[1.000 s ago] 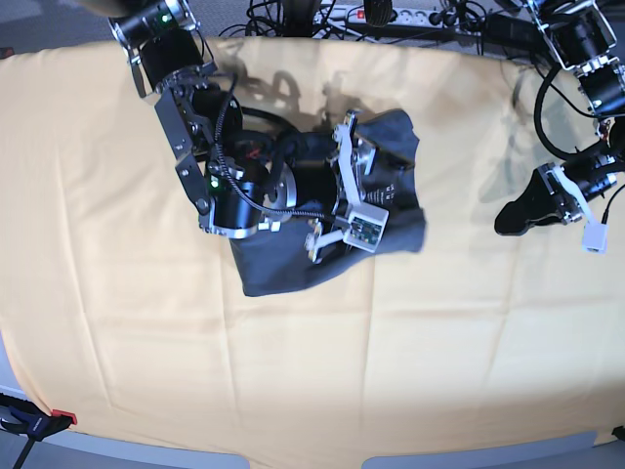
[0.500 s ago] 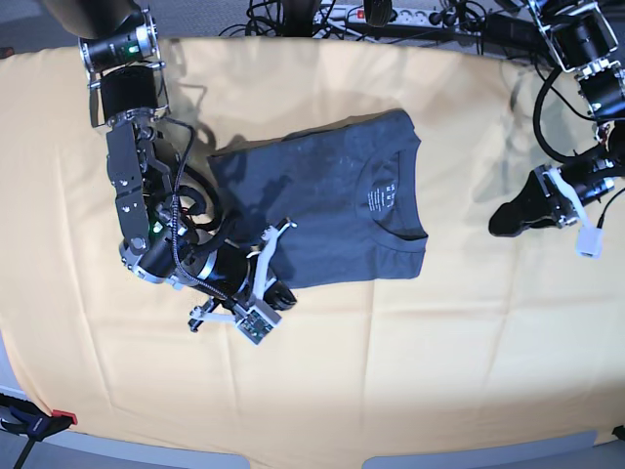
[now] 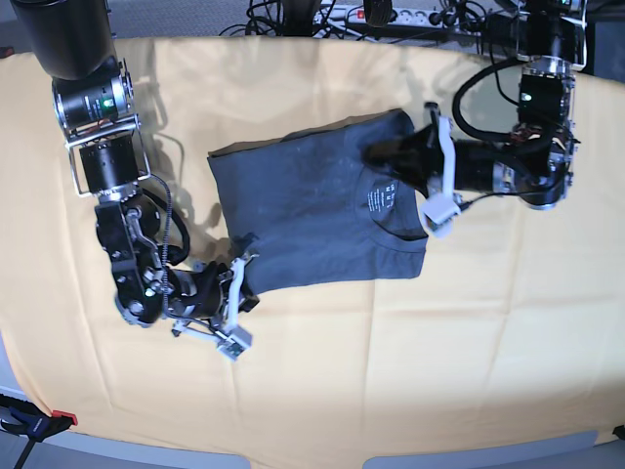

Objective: Fold the T-shirt properly
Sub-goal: 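Press the folded shirt flat with both grippers and release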

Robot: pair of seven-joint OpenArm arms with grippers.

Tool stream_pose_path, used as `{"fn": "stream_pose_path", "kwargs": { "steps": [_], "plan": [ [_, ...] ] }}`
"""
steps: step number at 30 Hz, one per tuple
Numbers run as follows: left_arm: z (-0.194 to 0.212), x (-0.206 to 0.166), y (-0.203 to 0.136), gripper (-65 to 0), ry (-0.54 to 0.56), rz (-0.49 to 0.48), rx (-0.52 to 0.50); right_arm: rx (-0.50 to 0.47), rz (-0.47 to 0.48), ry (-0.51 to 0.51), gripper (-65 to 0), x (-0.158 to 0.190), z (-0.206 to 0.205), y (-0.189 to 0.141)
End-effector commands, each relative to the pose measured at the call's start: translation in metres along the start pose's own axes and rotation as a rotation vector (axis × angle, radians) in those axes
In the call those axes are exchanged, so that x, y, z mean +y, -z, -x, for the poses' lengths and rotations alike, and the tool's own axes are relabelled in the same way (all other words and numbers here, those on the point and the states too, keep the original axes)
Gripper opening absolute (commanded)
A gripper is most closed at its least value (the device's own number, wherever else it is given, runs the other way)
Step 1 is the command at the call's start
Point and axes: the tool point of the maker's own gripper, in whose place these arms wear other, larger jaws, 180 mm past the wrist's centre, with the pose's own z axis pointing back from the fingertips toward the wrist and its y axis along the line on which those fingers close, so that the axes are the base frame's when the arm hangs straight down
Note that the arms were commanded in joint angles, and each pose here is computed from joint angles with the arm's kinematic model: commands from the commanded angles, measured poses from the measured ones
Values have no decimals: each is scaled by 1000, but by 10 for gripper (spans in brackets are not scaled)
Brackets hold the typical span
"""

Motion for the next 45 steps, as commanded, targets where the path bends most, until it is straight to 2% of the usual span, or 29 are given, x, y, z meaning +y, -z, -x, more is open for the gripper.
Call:
{"fn": "stream_pose_path", "kwargs": {
  "steps": [1, 5, 8, 15, 21, 25, 29, 32, 37, 41, 45],
  "plan": [
    [-5, -4, 1, -650, 42, 6, 11, -39, -4, -34, -650, -2, -21, -4],
    [28, -5, 22, -650, 73, -9, 180, 8, -42, -100, -650, 13, -15, 5],
    [46, 0, 29, -650, 96, -42, 268, 16, -53, -113, -650, 16, -13, 7],
    [68, 44, 11, -650, 165, -239, 349, 53, -47, -104, -650, 10, -1, 3],
    [60, 76, -14, -650, 270, -383, 379, 66, -147, -39, -650, 22, 14, -16],
    [51, 94, -21, -650, 316, -466, 331, 26, -175, -8, -650, 41, 28, -32],
    [37, 121, -25, -650, 345, -519, 187, 29, -178, -22, -650, 72, 49, -43],
    [38, 146, -31, -650, 354, -553, 130, 56, -144, -32, -650, 93, 73, -51],
    [25, 194, -39, -650, 330, -627, 55, 49, -124, 26, -650, 129, 99, -69],
    [-14, 212, -35, -650, 333, -643, -33, 51, -26, 84, -650, 143, 116, -86],
    [-62, 215, -35, -650, 403, -653, -86, 50, 161, 193, -650, 128, 129, -102]
  ]
}}
